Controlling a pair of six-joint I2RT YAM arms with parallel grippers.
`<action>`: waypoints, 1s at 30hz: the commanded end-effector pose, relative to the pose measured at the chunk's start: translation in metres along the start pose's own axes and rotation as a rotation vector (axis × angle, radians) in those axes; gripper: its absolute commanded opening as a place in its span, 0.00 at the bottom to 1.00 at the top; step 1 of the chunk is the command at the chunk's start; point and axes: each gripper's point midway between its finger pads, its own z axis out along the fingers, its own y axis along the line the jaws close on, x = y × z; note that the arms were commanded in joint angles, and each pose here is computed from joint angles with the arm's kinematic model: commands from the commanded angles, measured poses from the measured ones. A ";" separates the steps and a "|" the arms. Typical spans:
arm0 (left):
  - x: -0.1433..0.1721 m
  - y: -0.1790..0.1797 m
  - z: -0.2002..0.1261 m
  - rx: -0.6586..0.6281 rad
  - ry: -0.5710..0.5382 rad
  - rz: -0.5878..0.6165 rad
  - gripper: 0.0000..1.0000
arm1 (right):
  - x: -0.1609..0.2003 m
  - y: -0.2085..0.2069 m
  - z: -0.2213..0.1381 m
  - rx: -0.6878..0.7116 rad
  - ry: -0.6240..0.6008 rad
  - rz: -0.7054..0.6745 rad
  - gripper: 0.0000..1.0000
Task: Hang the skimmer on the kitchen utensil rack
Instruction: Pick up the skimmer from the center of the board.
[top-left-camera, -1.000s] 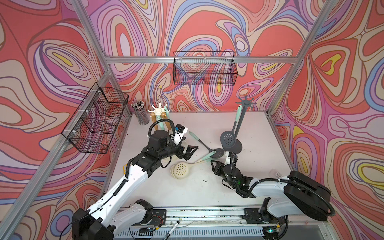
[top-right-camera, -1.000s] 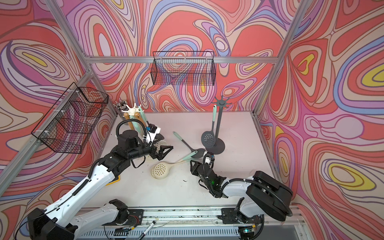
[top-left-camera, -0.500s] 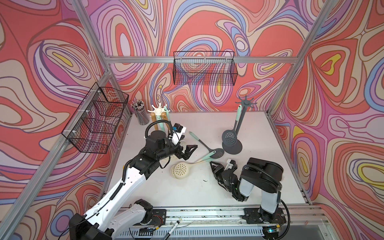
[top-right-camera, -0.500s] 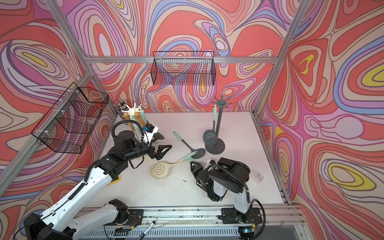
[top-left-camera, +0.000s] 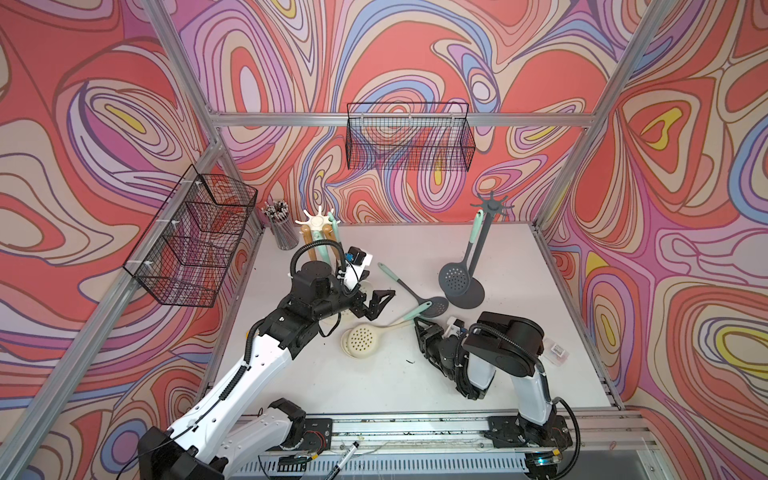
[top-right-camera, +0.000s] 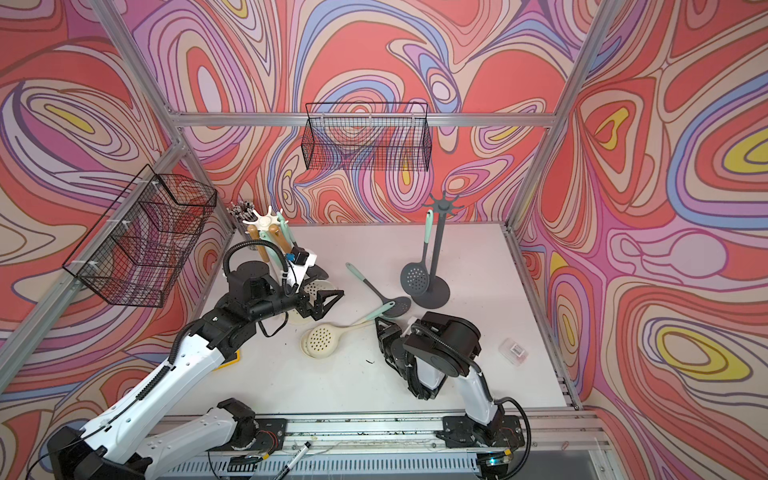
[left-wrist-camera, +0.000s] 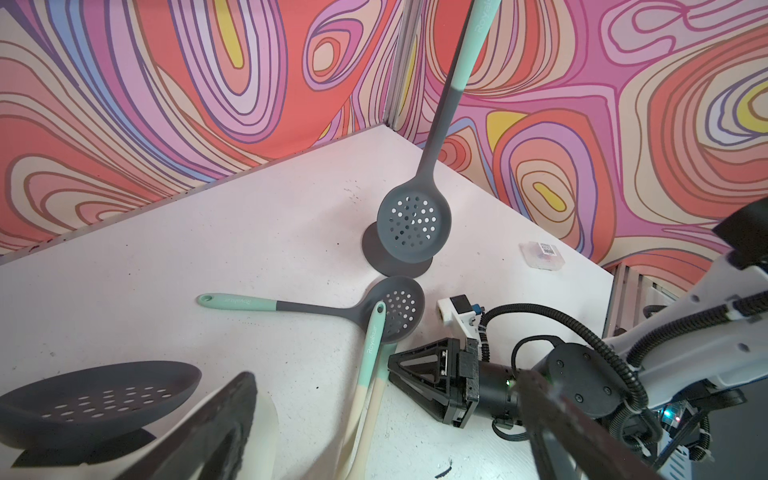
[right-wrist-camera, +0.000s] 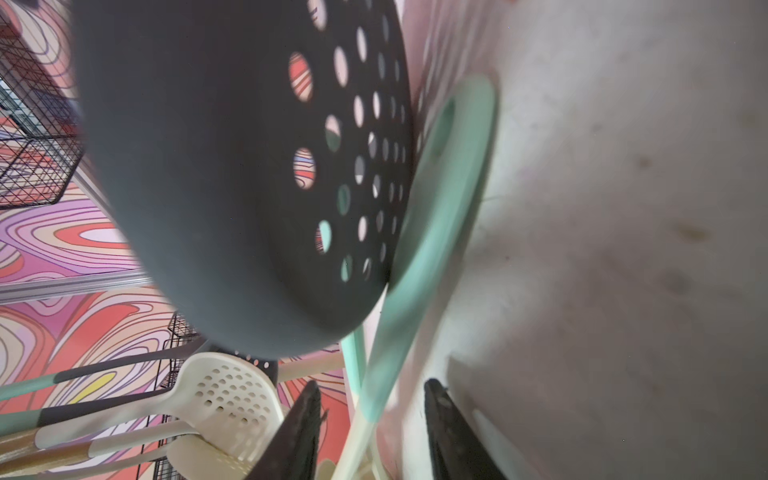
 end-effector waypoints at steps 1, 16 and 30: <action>-0.008 -0.003 -0.004 0.014 -0.029 0.017 1.00 | -0.003 -0.031 0.004 0.083 -0.013 0.042 0.40; -0.007 -0.004 -0.002 0.023 -0.024 0.011 1.00 | -0.014 0.019 0.004 -0.017 -0.040 -0.121 0.08; -0.004 -0.002 -0.001 0.015 -0.014 0.024 1.00 | 0.003 0.081 -0.026 -0.027 0.014 -0.324 0.07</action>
